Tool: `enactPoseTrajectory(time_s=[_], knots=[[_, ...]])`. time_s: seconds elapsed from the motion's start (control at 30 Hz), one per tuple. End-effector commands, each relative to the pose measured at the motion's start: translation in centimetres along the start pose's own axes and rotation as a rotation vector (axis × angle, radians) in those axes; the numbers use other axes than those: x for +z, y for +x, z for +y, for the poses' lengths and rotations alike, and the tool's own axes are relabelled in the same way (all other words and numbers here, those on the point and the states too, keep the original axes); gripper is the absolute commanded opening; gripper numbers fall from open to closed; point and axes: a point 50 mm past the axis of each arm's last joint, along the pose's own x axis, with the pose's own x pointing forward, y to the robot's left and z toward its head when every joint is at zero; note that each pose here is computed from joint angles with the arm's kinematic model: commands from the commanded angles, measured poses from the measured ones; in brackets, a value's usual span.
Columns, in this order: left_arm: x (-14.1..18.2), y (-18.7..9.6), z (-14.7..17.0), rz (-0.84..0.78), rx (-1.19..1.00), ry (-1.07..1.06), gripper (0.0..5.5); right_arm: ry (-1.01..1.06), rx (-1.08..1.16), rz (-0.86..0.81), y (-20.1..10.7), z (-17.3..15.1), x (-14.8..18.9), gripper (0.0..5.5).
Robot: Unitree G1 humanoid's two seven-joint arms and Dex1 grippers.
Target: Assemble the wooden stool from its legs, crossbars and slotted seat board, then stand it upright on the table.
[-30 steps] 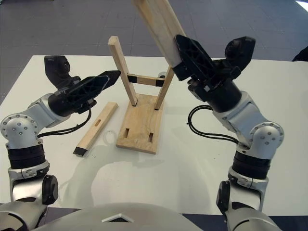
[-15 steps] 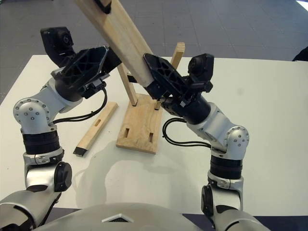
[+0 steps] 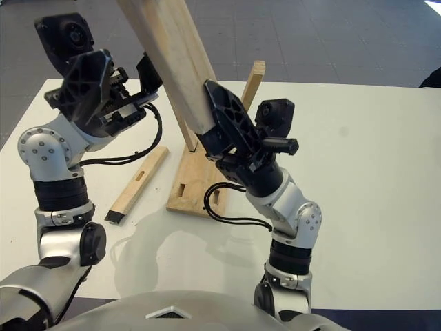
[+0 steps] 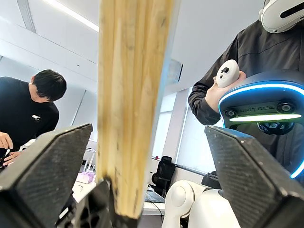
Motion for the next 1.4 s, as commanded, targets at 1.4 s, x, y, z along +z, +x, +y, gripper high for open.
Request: enactPoseTrajectory(time_s=[1.4], knots=[[0.1, 1.1, 0.7, 0.018, -0.074, -0.003, 2.18, -0.008, -0.065, 0.007, 0.0, -0.2, 0.3, 2.09]])
